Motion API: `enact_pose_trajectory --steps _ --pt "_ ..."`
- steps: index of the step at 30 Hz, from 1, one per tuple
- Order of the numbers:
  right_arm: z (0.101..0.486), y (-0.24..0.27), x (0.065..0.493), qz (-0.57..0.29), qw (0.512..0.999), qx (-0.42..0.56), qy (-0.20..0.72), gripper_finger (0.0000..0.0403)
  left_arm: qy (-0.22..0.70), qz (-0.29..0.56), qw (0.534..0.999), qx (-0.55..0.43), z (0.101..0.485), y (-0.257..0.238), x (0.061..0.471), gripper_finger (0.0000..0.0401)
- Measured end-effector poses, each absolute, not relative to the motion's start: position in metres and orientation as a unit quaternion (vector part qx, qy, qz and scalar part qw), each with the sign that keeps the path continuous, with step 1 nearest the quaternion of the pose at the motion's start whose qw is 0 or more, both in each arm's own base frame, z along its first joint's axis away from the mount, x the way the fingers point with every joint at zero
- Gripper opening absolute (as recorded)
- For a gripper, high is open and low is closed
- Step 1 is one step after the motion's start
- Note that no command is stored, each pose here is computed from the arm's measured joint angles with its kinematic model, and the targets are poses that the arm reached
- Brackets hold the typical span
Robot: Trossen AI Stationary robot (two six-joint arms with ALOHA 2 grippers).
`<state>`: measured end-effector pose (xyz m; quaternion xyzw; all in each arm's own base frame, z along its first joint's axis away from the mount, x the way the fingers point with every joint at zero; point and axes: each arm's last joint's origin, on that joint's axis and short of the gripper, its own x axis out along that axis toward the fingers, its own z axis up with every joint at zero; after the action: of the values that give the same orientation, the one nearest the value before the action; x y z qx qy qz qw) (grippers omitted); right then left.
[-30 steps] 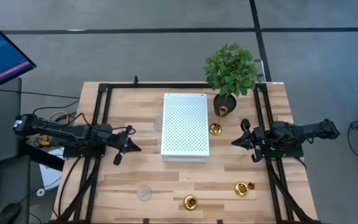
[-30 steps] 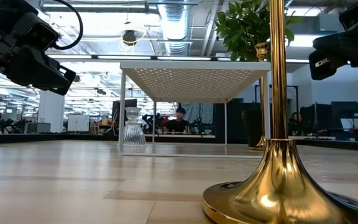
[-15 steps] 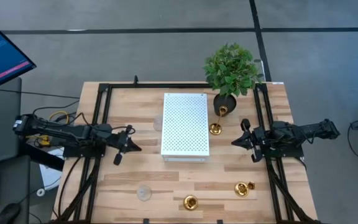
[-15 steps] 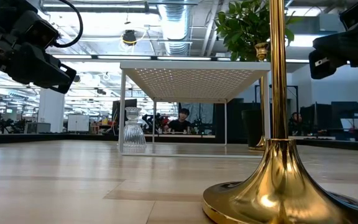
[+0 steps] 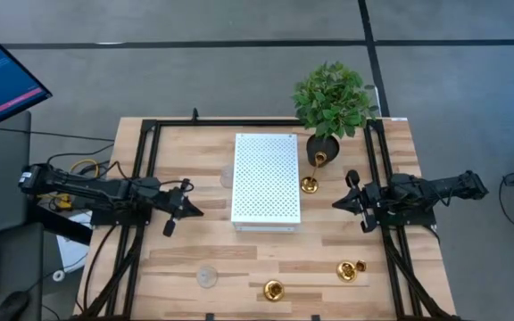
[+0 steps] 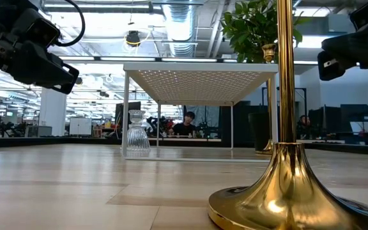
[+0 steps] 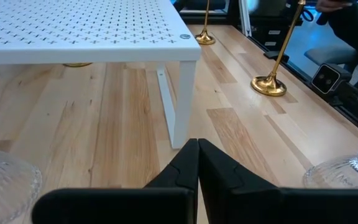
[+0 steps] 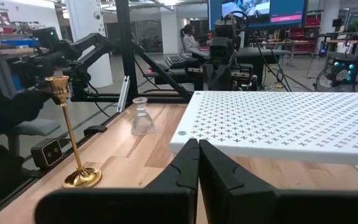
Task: Pick & Place candle stick holders
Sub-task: Put the top golden candle holder on the shelf
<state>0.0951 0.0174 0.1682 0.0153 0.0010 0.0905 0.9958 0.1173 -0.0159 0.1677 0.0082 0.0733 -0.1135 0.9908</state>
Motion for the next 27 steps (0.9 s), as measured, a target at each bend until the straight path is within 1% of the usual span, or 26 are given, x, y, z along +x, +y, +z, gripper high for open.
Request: enact_pose_trajectory --steps 10,14,21,27 --pt "0.168 0.017 0.095 0.089 0.996 0.013 0.0 0.0 0.046 -0.11 0.993 0.01 0.173 -0.016 0.118 0.0008" --pt "0.169 0.016 0.095 0.066 0.998 0.014 -0.005 0.0 0.013 -0.07 0.997 0.011 0.179 -0.014 0.119 0.0008" --pt "0.172 0.011 0.096 -0.018 0.999 0.016 -0.022 0.0 -0.037 0.023 0.999 0.006 0.189 -0.008 0.119 0.0008" --pt "0.174 0.01 0.095 -0.031 0.999 0.019 -0.029 0.0 -0.042 0.037 0.998 0.004 0.19 -0.007 0.119 0.0008"
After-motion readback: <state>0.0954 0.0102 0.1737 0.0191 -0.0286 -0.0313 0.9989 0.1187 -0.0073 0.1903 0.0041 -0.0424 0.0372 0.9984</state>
